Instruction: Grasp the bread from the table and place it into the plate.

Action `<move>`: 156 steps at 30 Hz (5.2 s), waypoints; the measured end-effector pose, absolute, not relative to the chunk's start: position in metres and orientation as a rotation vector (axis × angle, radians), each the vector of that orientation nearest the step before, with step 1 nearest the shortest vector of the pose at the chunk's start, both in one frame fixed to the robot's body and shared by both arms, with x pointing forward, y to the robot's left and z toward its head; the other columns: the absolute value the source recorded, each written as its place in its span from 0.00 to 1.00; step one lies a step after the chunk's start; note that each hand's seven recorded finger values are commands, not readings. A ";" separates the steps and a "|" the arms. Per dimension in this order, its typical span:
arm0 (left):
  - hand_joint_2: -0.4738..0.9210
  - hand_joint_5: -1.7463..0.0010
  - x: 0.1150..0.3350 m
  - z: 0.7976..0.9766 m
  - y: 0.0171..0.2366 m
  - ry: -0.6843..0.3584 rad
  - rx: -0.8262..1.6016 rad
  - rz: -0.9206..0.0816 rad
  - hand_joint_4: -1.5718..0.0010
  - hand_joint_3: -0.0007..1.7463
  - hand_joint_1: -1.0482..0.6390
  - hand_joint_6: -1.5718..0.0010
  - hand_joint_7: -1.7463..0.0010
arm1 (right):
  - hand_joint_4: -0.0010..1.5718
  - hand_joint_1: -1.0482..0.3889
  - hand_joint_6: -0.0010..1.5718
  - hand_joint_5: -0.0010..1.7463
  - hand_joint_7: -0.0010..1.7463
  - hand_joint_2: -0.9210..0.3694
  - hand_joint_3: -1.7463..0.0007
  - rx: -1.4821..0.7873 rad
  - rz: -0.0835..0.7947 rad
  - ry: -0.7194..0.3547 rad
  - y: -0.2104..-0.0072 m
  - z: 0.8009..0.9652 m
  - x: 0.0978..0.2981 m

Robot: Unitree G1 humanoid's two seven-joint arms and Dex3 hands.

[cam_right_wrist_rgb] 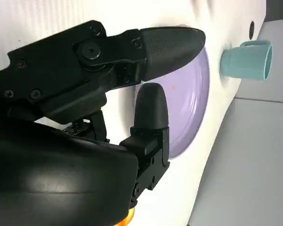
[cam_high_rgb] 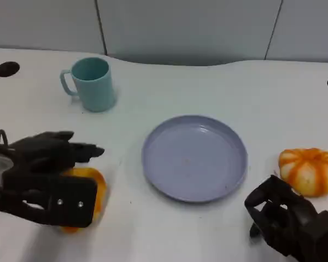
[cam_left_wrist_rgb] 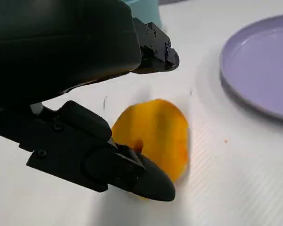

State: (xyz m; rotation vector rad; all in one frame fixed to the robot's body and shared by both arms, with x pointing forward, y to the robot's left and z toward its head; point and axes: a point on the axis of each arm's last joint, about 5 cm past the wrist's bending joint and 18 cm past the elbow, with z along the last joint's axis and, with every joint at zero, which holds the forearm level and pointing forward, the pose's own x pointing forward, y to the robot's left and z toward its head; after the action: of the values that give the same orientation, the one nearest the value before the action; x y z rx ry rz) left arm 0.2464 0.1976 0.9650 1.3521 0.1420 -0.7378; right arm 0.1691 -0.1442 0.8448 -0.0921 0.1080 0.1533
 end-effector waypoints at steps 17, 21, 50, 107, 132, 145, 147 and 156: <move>0.96 1.00 0.249 0.934 0.189 0.281 1.394 -0.784 1.00 0.00 0.12 0.97 1.00 | 0.39 0.53 0.23 1.00 1.00 0.00 0.80 -0.094 0.155 0.105 -0.143 0.848 0.167; 0.97 1.00 0.249 0.934 0.188 0.279 1.396 -0.785 1.00 0.00 0.12 0.97 1.00 | 0.39 0.53 0.23 1.00 1.00 0.00 0.80 -0.094 0.154 0.112 -0.143 0.848 0.167; 0.96 0.01 0.278 0.846 0.169 0.138 1.134 -0.353 0.77 0.00 0.51 0.87 0.01 | 0.39 0.54 0.24 1.00 1.00 0.00 0.80 -0.092 0.150 0.107 -0.145 0.850 0.162; 0.94 0.00 0.302 0.915 0.069 -0.392 0.601 -0.642 0.40 0.03 0.56 0.55 0.00 | 0.40 0.51 0.24 1.00 1.00 0.00 0.80 -0.099 0.155 0.096 -0.142 0.846 0.167; 1.00 1.00 0.324 0.939 0.065 -0.340 1.094 -0.872 1.00 0.18 0.00 0.98 0.98 | 0.38 0.52 0.24 1.00 1.00 0.00 0.81 -0.087 0.165 0.093 -0.133 0.844 0.166; 1.00 1.00 0.328 0.952 0.091 -0.392 0.929 -0.804 1.00 0.22 0.01 1.00 1.00 | 0.42 0.51 0.24 1.00 1.00 0.00 0.80 -0.094 0.164 0.090 -0.134 0.844 0.166; 1.00 1.00 0.323 0.951 0.104 -0.414 0.850 -0.800 1.00 0.22 0.02 1.00 1.00 | 0.42 0.51 0.24 1.00 1.00 0.00 0.80 -0.094 0.162 0.088 -0.135 0.844 0.166; 1.00 0.99 0.296 0.940 0.153 -0.377 0.538 -0.763 0.99 0.25 0.02 0.97 0.99 | 0.38 0.52 0.23 1.00 1.00 0.00 0.80 -0.093 0.164 0.082 -0.135 0.845 0.167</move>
State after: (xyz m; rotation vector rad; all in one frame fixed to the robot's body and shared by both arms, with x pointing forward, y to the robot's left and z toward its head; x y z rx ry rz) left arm 0.2960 0.1526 0.9403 0.5378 -0.3773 -0.7626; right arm 0.1669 -0.1347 0.8447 -0.0930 0.0821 0.1639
